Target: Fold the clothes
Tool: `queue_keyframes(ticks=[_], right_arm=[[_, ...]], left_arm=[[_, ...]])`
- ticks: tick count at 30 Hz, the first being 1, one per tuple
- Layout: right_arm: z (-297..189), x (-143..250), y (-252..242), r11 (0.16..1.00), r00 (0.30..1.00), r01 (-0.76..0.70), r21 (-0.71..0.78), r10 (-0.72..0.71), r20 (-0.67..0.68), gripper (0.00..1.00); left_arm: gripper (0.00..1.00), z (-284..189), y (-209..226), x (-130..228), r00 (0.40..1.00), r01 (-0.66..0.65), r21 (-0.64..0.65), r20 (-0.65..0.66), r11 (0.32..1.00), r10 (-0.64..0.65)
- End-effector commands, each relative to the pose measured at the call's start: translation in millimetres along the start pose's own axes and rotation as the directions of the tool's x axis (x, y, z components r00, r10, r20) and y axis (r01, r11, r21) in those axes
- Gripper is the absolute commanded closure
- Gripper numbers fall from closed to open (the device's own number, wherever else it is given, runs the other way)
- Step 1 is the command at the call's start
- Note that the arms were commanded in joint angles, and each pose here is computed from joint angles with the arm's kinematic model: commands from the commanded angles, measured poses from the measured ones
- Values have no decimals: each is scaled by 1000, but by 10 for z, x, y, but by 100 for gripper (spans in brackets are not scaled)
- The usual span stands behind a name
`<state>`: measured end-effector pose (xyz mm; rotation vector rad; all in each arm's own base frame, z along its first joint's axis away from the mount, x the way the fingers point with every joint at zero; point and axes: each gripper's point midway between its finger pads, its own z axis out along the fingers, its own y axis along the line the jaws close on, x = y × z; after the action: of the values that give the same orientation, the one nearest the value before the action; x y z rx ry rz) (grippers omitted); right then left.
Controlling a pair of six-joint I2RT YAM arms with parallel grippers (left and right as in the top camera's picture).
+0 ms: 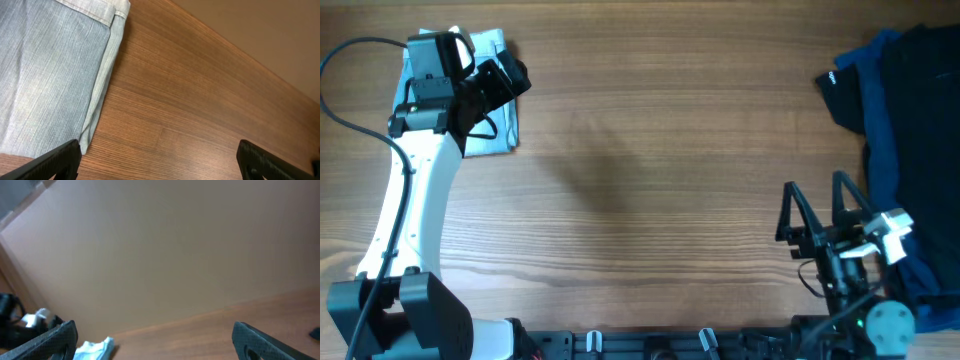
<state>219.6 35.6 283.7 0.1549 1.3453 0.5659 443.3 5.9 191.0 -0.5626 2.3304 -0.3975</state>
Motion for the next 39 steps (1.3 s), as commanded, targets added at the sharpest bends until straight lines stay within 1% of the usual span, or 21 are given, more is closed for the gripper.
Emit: queue_keyframes(ticks=[1,4,8,10,12,14,17,21,23,39], right_arm=[[11,115,-215,998,999,7,66,-10,39,0],[18,288,-355,995,1000,13,103,-15,15,0],[26,435,-427,991,995,93,96,-94,13,0],[27,493,-418,983,986,164,82,-163,-16,0],[29,538,-382,966,967,253,52,-251,-40,0],[23,625,-425,949,949,310,55,-305,-81,0],[-5,808,-518,922,913,384,55,-371,-168,1],[-29,918,-571,882,864,470,37,-451,-222,1],[-29,918,-572,872,854,488,33,-470,-223,0],[-29,916,-579,871,854,489,36,-470,-224,0]], left_arm=[[0,15,-7,8,1000,1,3,-3,1000,-1],[0,15,-6,9,1000,1,2,-3,1000,-1],[0,15,-7,8,1000,2,3,-3,1000,-2],[0,15,-7,9,1000,1,3,-3,1000,-1],[0,15,-7,8,1000,1,3,-3,1000,-1],[0,15,-7,8,1000,1,3,-3,1000,-1],[0,15,-6,9,1000,1,2,-3,1000,-1],[0,15,-7,8,1000,1,3,-3,1000,-1],[0,15,-7,8,1000,2,3,-3,1000,-2],[0,14,-8,7,1000,1,3,-3,1000,-1]])
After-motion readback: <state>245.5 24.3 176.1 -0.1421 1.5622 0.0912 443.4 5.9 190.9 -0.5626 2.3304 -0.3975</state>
